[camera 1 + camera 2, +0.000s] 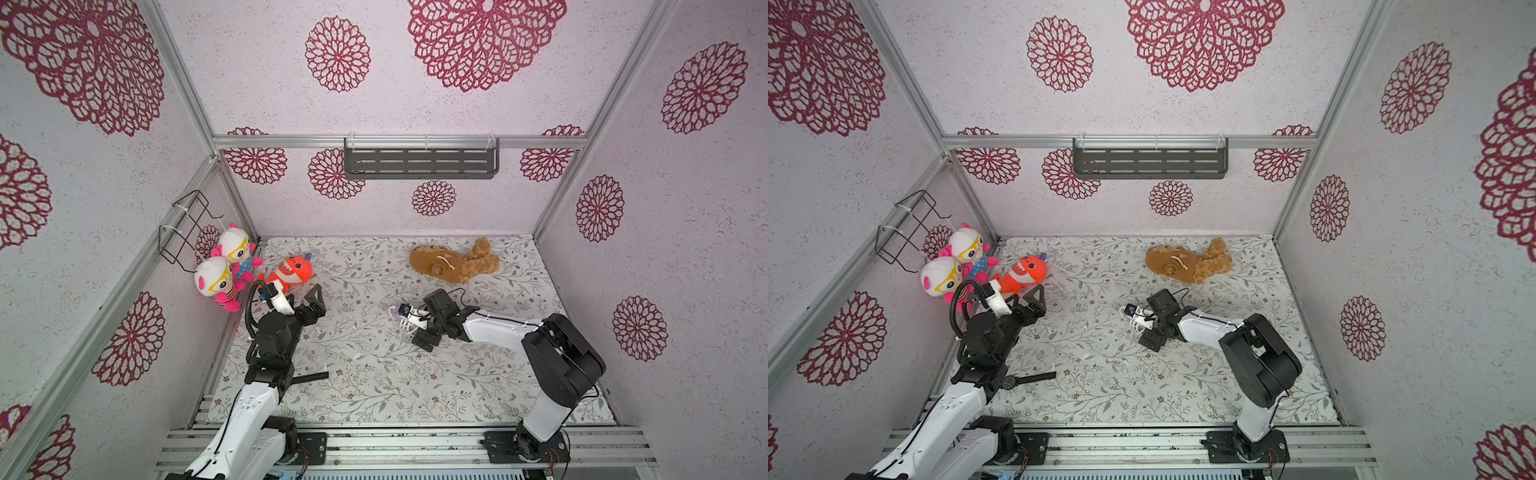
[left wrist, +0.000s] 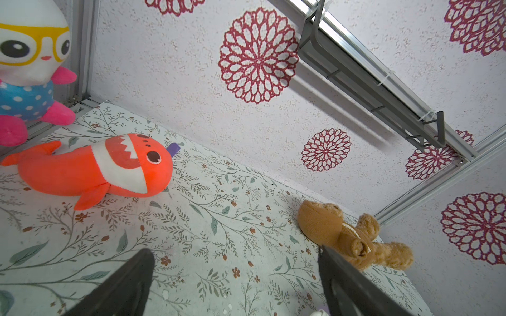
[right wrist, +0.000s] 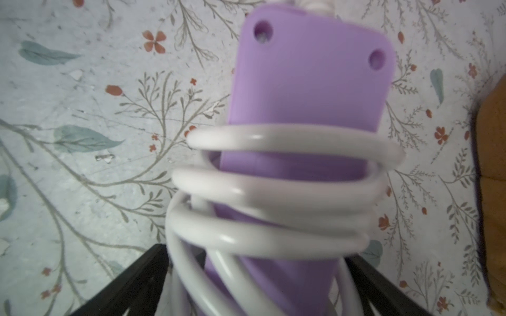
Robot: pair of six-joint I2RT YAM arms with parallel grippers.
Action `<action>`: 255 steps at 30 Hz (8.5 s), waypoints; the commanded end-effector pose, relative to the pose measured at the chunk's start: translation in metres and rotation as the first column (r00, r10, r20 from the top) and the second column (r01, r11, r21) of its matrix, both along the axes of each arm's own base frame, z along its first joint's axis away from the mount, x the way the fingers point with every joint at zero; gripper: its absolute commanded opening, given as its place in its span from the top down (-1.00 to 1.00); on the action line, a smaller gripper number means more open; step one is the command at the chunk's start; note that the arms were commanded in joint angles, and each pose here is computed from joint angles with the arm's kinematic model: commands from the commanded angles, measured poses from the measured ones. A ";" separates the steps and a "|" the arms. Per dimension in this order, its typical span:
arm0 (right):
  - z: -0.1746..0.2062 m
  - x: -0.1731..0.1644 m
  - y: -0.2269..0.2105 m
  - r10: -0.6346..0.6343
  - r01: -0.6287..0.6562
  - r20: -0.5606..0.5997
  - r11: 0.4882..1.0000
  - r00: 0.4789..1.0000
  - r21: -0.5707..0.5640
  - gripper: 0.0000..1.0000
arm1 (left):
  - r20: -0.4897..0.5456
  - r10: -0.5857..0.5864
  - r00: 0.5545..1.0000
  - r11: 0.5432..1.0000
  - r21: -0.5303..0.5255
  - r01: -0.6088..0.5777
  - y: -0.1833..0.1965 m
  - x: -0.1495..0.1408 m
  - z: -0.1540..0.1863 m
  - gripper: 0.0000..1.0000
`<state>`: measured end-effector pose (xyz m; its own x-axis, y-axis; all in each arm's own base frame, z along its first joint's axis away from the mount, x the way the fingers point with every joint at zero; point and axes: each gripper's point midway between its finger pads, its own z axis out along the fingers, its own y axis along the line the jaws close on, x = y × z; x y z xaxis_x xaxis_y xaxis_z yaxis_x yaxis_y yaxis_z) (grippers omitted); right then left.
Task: Unwrap the cord wrapped around the power strip
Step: Pick up the power strip from the center of the board, then unwrap the power cord from the power strip.
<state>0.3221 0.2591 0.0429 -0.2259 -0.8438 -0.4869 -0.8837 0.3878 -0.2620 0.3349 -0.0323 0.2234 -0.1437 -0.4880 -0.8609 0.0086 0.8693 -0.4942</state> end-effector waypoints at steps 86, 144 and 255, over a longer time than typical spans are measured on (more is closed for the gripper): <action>0.235 -0.011 0.058 0.020 -0.145 0.209 0.787 0.978 0.600 -0.97 | -0.124 -0.439 0.890 0.810 -0.484 0.332 -0.220 0.045 0.023 1.00; 0.241 -0.033 0.137 -0.136 -0.240 0.278 0.245 0.951 0.939 -0.54 | 0.309 -0.260 0.915 0.579 -0.708 0.404 -0.163 0.017 0.226 1.00; 0.299 -0.076 0.181 0.039 -0.154 0.150 0.261 0.988 0.953 1.00 | 0.641 -0.145 0.754 0.776 -0.399 0.488 -0.119 0.008 0.254 1.00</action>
<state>0.2483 0.4504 0.3052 -0.1442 0.1599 -0.9766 -0.9300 0.3153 0.1889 0.3590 -0.1611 0.4508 -0.0267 -0.8630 -0.5045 0.5934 0.3925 -0.7027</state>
